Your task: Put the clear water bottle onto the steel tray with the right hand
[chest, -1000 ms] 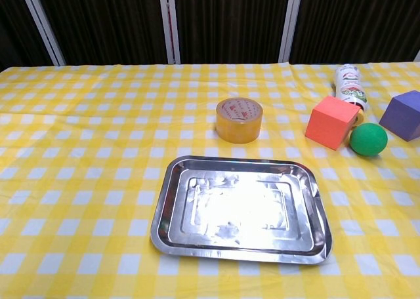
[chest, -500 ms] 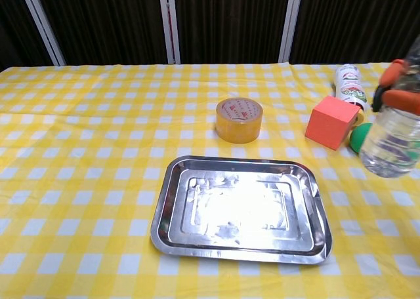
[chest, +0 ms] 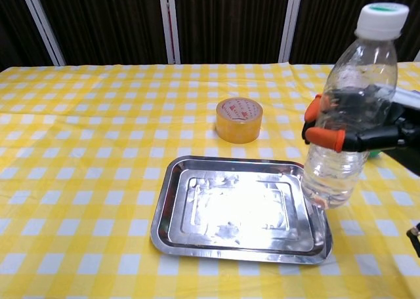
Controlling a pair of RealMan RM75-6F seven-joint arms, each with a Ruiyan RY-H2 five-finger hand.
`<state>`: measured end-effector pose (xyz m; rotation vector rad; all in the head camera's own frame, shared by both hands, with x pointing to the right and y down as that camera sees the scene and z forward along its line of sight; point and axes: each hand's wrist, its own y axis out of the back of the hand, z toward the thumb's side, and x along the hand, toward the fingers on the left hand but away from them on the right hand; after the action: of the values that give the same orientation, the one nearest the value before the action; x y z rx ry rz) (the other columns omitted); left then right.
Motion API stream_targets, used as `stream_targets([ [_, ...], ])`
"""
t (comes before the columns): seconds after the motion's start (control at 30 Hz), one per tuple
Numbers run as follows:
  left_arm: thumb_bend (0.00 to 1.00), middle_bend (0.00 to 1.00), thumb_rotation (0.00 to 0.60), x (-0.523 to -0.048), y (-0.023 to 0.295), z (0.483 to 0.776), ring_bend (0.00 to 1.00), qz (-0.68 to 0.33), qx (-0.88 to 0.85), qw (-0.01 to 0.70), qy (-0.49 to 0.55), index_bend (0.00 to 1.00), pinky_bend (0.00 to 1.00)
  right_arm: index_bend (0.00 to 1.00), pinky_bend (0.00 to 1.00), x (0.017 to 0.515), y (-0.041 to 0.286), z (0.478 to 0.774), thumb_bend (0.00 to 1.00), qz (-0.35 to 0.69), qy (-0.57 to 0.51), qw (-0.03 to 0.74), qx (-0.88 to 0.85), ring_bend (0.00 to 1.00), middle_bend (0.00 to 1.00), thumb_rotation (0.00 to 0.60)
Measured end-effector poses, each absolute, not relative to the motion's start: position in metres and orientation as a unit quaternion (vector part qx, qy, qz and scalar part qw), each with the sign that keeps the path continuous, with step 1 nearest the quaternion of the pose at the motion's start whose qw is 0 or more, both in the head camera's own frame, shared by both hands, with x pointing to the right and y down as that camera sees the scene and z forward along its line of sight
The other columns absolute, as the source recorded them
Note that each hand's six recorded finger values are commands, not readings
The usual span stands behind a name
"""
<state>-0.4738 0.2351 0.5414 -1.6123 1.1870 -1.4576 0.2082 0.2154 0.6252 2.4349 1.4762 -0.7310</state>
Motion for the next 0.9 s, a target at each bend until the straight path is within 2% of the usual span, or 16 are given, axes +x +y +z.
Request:
stream_targets([
  [0.27,0.18,0.00,0.600,-0.473,0.235,0.545,0.00,-0.560,-0.616,0.326,0.448,0.16,0.00,0.78,0.20,0.185,0.232,0.641,0.78,-0.213,0.511,0.139,0.821,0.44,0.61,0.600],
  [0.47,0.18,0.00,0.600,-0.472,0.235,0.545,0.00,-0.560,-0.616,0.326,0.447,0.16,0.00,0.78,0.20,0.167,0.233,0.642,0.78,-0.175,0.529,0.165,0.814,0.44,0.61,0.600],
  [0.63,0.18,0.00,0.600,-0.472,0.236,0.545,0.00,-0.559,-0.617,0.326,0.448,0.16,0.00,0.78,0.19,0.159,0.232,0.647,0.78,-0.164,0.544,0.173,0.804,0.44,0.61,0.600],
  [0.9,0.18,0.00,0.600,-0.475,0.235,0.543,0.00,-0.558,-0.616,0.324,0.451,0.16,0.00,0.78,0.17,0.158,0.236,0.670,0.78,-0.189,0.550,0.156,0.798,0.42,0.61,0.600],
])
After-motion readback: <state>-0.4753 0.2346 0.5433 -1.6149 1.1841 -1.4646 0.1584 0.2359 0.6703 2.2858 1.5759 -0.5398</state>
